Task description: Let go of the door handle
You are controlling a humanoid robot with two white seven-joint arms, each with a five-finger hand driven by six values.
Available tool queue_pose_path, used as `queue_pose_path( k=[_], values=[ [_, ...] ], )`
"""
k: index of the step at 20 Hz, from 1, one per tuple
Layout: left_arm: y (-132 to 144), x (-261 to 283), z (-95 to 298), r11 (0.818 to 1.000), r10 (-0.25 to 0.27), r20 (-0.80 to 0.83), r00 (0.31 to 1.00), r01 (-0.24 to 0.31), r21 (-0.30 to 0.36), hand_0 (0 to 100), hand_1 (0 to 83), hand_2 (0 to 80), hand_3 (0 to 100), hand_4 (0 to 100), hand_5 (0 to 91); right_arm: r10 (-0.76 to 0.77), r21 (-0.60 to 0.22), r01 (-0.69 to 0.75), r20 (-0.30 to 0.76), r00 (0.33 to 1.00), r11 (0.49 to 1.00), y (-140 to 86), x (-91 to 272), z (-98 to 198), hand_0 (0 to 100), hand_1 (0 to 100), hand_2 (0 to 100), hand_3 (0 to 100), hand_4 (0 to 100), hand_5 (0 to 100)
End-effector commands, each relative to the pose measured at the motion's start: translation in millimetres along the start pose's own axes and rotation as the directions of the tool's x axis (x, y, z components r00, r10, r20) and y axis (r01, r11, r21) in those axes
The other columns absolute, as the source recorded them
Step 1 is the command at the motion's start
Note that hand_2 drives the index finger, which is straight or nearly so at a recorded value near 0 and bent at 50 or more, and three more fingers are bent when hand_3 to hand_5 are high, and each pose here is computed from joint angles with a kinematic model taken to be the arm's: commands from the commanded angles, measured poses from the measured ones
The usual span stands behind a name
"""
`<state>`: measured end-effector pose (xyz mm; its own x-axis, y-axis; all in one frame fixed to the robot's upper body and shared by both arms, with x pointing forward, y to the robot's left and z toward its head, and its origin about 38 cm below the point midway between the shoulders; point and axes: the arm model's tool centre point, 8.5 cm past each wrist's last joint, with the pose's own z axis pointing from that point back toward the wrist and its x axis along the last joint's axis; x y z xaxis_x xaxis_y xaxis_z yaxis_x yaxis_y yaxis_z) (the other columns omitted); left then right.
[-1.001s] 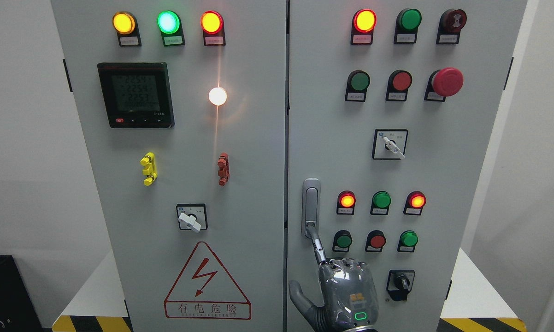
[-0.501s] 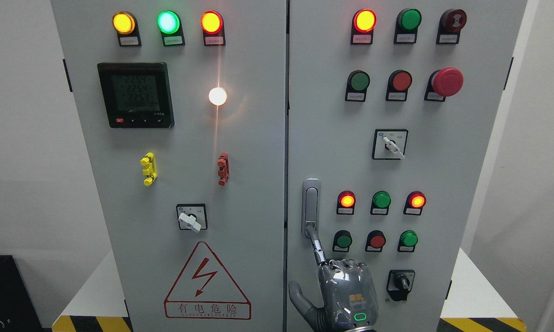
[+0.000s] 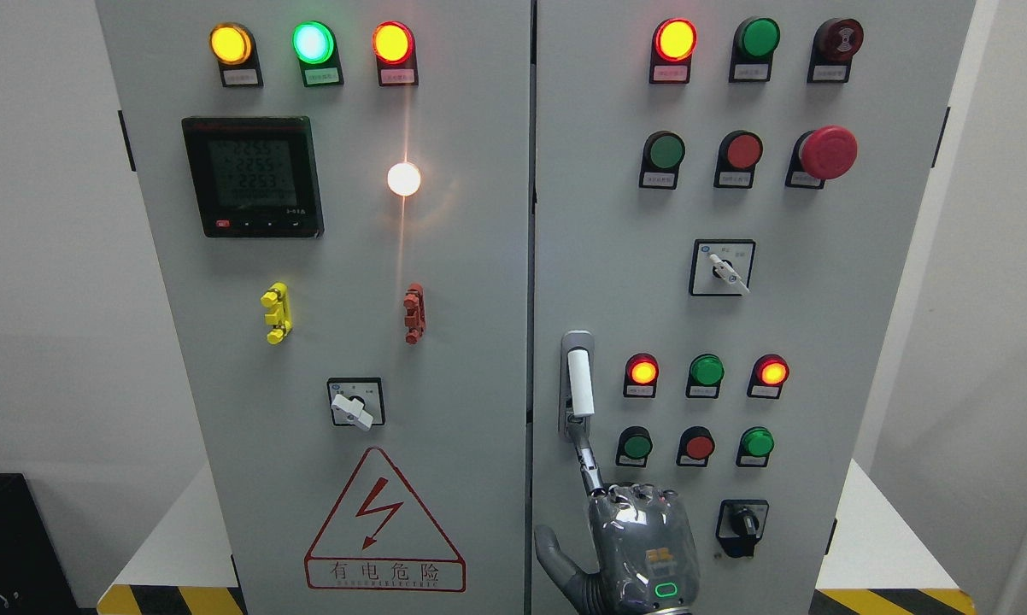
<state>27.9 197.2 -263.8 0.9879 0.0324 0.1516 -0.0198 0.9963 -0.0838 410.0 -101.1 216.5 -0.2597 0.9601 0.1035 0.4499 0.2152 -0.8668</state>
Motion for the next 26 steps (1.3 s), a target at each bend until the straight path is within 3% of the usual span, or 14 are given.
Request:
queue_pose_path(
  k=[1, 26],
  values=[
    [0.1, -5.9, 0.7, 1.0, 0.002, -0.009, 1.0, -0.002, 0.0, 12, 55.6, 0.0, 0, 0, 0.0, 0.005, 0.014, -0.005, -0.005, 1.0, 1.0, 4.6, -2.2, 2.4, 33, 39, 0, 100, 100, 100],
    [0.1, -5.9, 0.7, 1.0, 0.002, -0.009, 1.0, -0.002, 0.0, 12, 55.6, 0.0, 0, 0, 0.0, -0.004, -0.033, 0.004, 0.003, 1.0, 0.999, -11.0, 1.0, 0.1, 34, 38, 1, 100, 100, 100]
  ],
)
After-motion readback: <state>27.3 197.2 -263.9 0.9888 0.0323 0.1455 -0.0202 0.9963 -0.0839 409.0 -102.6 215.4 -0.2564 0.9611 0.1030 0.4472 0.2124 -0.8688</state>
